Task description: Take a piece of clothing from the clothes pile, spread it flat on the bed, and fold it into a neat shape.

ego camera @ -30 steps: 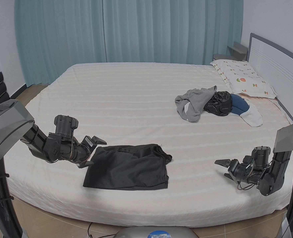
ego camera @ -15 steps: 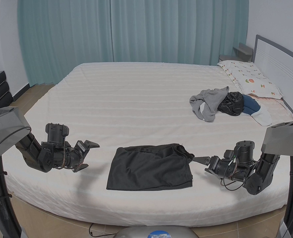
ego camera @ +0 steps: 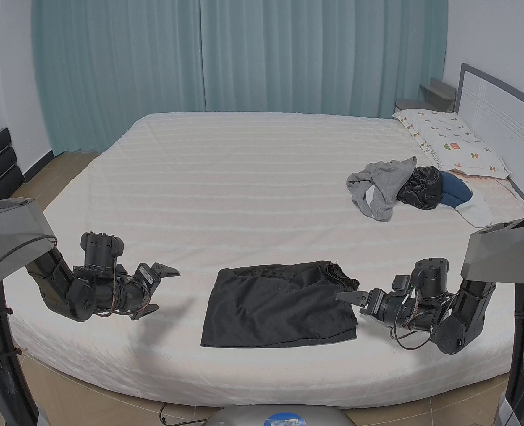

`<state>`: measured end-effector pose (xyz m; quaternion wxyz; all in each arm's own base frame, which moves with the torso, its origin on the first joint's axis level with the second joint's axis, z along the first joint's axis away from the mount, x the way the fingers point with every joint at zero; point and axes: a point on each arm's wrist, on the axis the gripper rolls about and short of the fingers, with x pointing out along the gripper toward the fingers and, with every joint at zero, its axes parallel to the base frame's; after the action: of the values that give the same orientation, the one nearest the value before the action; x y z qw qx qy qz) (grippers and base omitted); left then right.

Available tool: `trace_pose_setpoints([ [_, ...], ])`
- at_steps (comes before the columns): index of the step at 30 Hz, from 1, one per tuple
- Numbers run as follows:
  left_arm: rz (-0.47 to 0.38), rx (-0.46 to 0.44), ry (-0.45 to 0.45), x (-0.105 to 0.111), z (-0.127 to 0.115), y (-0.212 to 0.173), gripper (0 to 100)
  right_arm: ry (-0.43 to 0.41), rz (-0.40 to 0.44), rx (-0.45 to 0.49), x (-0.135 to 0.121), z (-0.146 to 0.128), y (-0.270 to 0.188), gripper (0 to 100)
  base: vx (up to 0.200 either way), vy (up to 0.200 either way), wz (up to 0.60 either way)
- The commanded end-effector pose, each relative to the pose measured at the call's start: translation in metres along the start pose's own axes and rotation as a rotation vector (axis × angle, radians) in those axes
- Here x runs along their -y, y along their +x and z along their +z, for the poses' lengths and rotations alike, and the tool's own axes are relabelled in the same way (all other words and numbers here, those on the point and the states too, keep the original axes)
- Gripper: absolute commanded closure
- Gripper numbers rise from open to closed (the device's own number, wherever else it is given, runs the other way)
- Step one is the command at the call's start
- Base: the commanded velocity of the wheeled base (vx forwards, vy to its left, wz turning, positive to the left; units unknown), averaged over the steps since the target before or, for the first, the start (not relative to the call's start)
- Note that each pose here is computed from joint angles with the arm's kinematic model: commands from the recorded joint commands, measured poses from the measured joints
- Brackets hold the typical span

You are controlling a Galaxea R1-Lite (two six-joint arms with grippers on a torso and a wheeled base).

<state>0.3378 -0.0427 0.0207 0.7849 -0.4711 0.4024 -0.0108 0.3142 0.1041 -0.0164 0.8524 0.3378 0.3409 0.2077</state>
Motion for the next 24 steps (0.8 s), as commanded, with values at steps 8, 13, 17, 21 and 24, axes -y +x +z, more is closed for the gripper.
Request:
trace_pose_setpoints([
  [8, -0.003, 0.001, 0.000, 0.001, 0.001, 0.002, 0, -0.015, 0.006, -0.057, -0.001, -0.017, 0.014, 0, 0.000, 0.000, 0.00],
  [13, -0.004, 0.002, 0.001, 0.001, 0.001, 0.002, 0, -0.016, 0.007, -0.056, -0.001, -0.017, 0.015, 100, 0.000, 0.000, 0.00],
  [17, -0.004, 0.003, 0.000, 0.001, 0.002, 0.002, 0, -0.021, -0.005, -0.046, 0.000, -0.015, 0.010, 100, 0.000, 0.000, 0.00],
  [21, -0.006, 0.006, -0.007, 0.001, 0.003, 0.002, 0, -0.013, -0.026, -0.057, 0.005, -0.018, 0.005, 100, 0.000, 0.000, 0.00],
  [24, -0.004, 0.004, -0.008, 0.000, 0.003, 0.002, 0, -0.020, -0.032, -0.056, 0.004, -0.018, 0.000, 100, 0.000, 0.000, 0.00],
])
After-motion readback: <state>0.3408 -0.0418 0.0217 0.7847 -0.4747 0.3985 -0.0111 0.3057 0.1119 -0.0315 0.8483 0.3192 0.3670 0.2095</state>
